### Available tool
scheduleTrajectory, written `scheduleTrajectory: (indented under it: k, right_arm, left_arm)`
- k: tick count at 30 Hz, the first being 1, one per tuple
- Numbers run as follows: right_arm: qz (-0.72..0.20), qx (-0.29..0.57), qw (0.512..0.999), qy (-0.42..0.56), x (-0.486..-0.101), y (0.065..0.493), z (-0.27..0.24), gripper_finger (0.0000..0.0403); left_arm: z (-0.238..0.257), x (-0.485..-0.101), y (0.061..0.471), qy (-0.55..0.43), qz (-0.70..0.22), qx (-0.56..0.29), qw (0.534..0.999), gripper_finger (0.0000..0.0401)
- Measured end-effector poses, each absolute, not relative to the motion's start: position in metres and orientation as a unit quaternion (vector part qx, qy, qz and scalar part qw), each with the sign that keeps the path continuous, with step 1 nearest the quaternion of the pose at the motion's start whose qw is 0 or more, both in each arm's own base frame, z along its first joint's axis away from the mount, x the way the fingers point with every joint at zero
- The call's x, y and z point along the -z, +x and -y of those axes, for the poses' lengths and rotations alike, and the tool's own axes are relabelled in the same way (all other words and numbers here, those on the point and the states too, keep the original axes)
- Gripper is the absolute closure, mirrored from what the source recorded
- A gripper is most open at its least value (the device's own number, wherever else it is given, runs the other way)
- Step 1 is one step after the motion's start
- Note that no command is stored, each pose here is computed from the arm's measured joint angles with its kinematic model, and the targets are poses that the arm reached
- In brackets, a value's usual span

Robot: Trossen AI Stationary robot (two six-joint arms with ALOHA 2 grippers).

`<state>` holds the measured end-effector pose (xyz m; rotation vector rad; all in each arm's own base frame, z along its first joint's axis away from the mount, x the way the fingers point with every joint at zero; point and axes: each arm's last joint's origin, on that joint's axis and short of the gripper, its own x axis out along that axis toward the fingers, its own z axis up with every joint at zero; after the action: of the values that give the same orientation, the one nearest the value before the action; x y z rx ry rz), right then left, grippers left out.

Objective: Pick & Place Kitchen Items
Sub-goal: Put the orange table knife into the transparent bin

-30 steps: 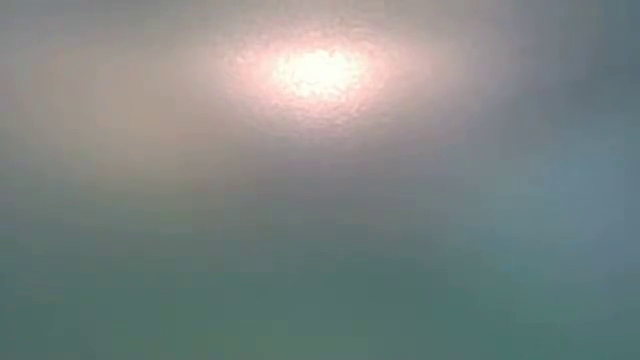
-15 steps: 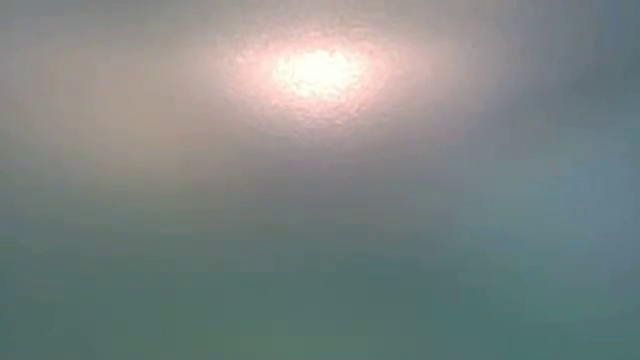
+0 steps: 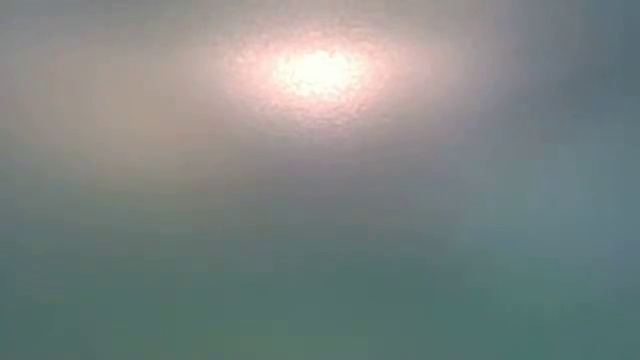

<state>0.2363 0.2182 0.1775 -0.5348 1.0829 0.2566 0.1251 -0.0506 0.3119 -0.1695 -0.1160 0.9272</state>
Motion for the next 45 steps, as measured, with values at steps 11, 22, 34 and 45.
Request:
scheduleTrajectory:
  k: [11, 22, 34, 45]
  right_arm:
    - [-0.499, -0.109, 0.813, -0.278, -0.186, 0.242, -0.216, 0.0236]
    - [-0.554, 0.049, 0.828, 0.064, -0.217, 0.261, -0.208, 0.0236]
    - [-0.583, 0.15, 0.733, 0.315, -0.239, 0.288, -0.188, 0.0235]
    - [-0.62, 0.255, 0.623, 0.403, -0.202, 0.293, -0.203, 0.0235]
  left_arm:
    - [0.051, -0.312, 0.125, -0.081, 0.056, -0.446, 0.89, 0.012]
    - [0.051, -0.312, 0.125, -0.081, 0.056, -0.446, 0.89, 0.012]
    - [0.051, -0.31, 0.126, -0.065, 0.047, -0.447, 0.891, 0.012]
    - [0.052, -0.31, 0.126, -0.054, 0.042, -0.446, 0.892, 0.012]
